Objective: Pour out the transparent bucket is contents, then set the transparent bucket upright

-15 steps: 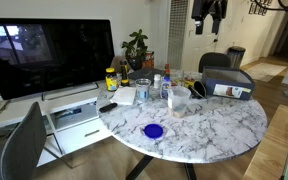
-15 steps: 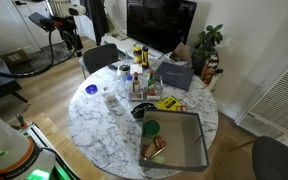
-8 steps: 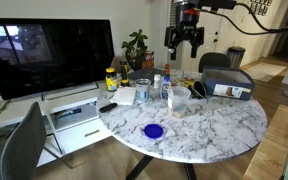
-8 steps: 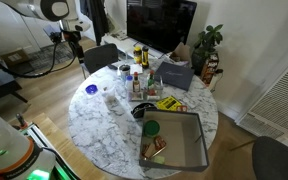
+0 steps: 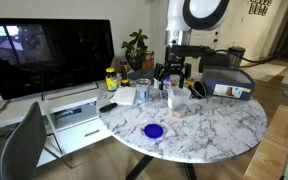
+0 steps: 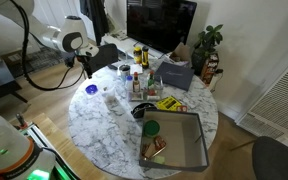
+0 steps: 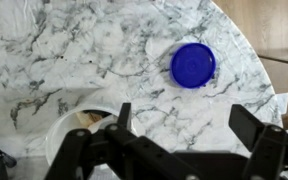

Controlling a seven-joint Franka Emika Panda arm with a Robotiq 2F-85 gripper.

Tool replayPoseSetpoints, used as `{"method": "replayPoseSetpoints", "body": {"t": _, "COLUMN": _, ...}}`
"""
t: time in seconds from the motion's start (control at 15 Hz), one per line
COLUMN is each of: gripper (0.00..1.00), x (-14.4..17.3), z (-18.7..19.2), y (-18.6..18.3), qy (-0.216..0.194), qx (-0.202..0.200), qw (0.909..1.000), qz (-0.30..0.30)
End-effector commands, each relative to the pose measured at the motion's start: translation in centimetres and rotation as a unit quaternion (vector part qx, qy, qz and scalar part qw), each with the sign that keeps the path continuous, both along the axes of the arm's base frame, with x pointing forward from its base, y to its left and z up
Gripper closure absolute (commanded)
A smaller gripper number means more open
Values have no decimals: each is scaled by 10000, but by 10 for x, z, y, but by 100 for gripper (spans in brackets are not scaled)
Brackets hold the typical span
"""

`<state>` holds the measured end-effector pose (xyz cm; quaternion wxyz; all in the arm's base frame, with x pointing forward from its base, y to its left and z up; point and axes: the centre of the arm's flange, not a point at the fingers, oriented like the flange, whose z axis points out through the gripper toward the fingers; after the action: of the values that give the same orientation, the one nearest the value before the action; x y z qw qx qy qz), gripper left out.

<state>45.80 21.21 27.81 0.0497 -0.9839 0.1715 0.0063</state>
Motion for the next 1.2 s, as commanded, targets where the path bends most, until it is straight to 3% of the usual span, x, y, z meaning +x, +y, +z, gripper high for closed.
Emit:
{"method": "replayPoseSetpoints", "body": {"t": 0.0, "gripper": 0, "x": -1, "z": -12, "y": -4, "qy": 51, "qx": -19, "qw": 10000, "qz": -23}}
{"method": "replayPoseSetpoints", "body": {"t": 0.33, "gripper": 0, "x": -2, "z": -21, "y": -6, "qy": 96, "qx": -37, "qw": 9999, "qz": -43}}
{"method": "replayPoseSetpoints", "body": {"t": 0.67, "gripper": 0, "x": 19, "z": -30, "y": -16, "qy": -126, "qx": -339, "qw": 9993, "qz": 118}}
{"method": "replayPoseSetpoints", "body": {"t": 1.13, "gripper": 0, "x": 43, "z": -50, "y": -20, "qy": -140, "qx": -345, "qw": 9993, "qz": -33}}
